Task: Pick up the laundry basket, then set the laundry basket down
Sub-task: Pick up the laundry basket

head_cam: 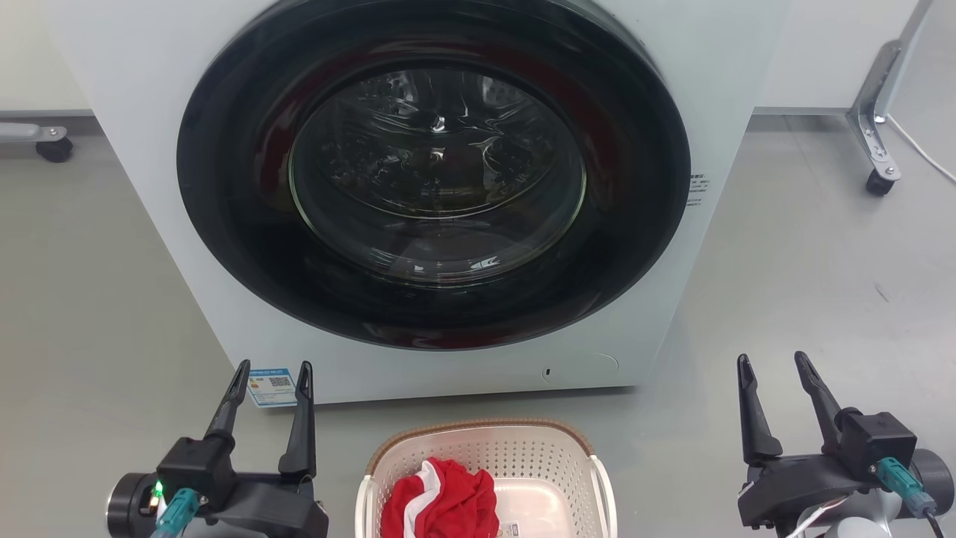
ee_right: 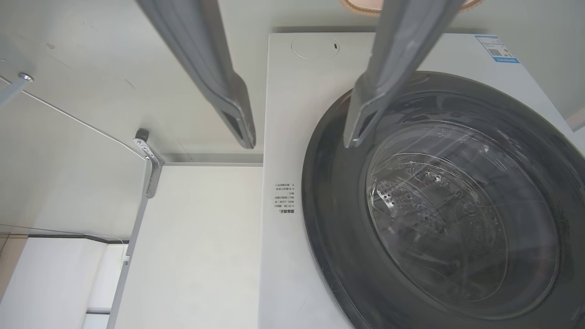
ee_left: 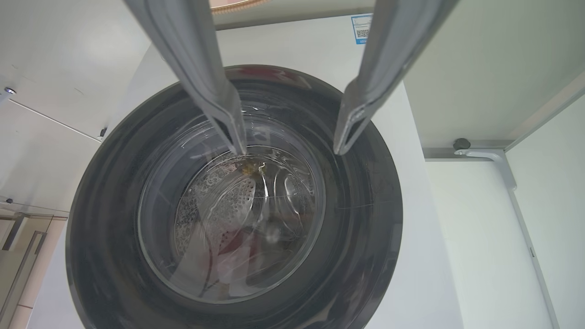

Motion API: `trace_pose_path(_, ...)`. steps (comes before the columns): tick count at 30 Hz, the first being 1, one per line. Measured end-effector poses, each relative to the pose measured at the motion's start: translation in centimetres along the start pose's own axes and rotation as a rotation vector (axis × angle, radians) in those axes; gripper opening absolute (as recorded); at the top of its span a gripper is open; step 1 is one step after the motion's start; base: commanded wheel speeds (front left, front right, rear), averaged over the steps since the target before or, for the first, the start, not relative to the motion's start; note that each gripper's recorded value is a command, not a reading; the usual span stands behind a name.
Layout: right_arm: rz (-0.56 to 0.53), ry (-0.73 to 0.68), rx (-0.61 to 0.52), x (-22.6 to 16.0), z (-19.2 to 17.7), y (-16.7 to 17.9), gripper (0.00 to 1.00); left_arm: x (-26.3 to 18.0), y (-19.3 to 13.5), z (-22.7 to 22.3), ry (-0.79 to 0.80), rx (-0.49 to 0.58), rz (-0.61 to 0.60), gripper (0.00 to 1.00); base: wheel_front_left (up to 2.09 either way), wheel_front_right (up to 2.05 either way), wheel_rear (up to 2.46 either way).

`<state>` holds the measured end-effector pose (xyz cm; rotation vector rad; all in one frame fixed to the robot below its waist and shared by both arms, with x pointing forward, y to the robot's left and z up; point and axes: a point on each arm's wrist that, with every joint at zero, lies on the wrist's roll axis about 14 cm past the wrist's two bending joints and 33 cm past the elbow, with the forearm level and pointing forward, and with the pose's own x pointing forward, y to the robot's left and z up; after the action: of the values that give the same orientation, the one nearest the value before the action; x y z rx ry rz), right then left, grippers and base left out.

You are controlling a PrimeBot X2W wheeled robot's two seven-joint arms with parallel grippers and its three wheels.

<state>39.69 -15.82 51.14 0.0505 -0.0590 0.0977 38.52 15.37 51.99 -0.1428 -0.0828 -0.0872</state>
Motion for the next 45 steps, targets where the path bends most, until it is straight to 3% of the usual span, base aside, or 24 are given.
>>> trace_pose_path(23,0.038,0.082,0.015,1.5,-3.3,1.1,1.00,1.1,0.1,-3.4,0.093,-0.021,0.009,1.00,0.00,0.00,0.00)
trace_pose_path(45,0.072,0.245,0.056,6.7,-11.3,2.5,1.00,6.1,0.0,-12.4,0.331,-0.087,0.005,1.00,0.00,0.00,0.00)
